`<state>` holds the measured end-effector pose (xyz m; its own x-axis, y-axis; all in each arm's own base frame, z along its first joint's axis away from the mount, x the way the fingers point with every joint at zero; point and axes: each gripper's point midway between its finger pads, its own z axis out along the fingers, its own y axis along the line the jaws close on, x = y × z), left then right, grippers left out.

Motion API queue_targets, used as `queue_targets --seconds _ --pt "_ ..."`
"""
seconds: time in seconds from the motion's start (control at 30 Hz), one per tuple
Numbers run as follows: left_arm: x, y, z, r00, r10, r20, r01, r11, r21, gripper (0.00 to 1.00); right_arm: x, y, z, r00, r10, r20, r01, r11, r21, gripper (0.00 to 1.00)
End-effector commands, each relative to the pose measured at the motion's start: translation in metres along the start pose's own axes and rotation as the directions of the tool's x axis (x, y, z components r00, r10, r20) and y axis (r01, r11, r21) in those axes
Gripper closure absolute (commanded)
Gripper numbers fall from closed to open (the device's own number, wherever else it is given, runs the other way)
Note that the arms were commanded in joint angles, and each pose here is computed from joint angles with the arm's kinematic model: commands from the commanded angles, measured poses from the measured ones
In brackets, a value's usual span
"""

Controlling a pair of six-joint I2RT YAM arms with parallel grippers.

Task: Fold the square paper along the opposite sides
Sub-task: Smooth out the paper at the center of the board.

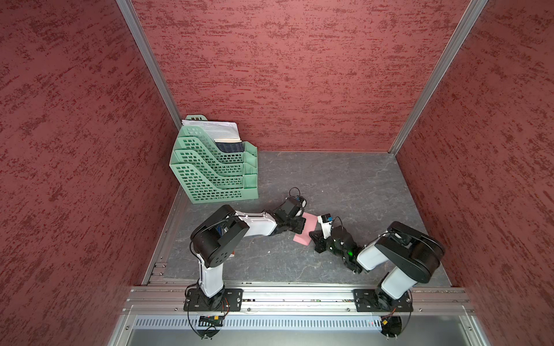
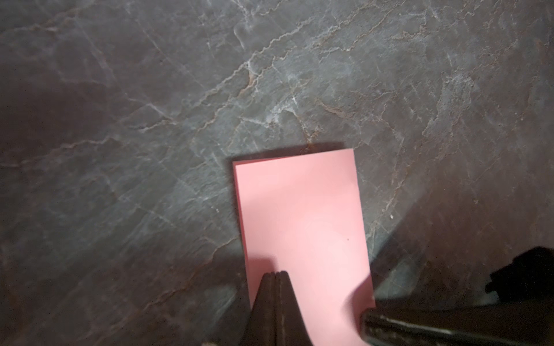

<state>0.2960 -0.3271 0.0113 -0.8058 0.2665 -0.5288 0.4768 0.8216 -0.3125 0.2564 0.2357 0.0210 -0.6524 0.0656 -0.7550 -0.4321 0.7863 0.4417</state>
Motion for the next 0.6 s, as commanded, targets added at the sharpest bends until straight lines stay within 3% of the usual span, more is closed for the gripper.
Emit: queue_targets --seconds 0.0,0.2,0.57 --pt "0.126 0.077 0.005 0.921 -0.084 -0.382 -0.020 0.965 -0.261 1.00 -0.008 -0.003 0.002 1.000 0.023 0.015 -0.023 1.000 0.004 1.00" --pt "0.127 0.076 0.006 0.919 -0.086 -0.386 -0.020 0.965 -0.262 1.00 -0.017 -0.003 0.004 0.999 0.037 0.026 -0.037 0.999 -0.002 1.00" --pt "0.136 0.082 0.008 0.907 -0.115 -0.406 -0.006 0.958 -0.285 1.00 0.012 -0.004 0.002 0.999 0.017 -0.038 -0.016 1.000 0.015 1.00"
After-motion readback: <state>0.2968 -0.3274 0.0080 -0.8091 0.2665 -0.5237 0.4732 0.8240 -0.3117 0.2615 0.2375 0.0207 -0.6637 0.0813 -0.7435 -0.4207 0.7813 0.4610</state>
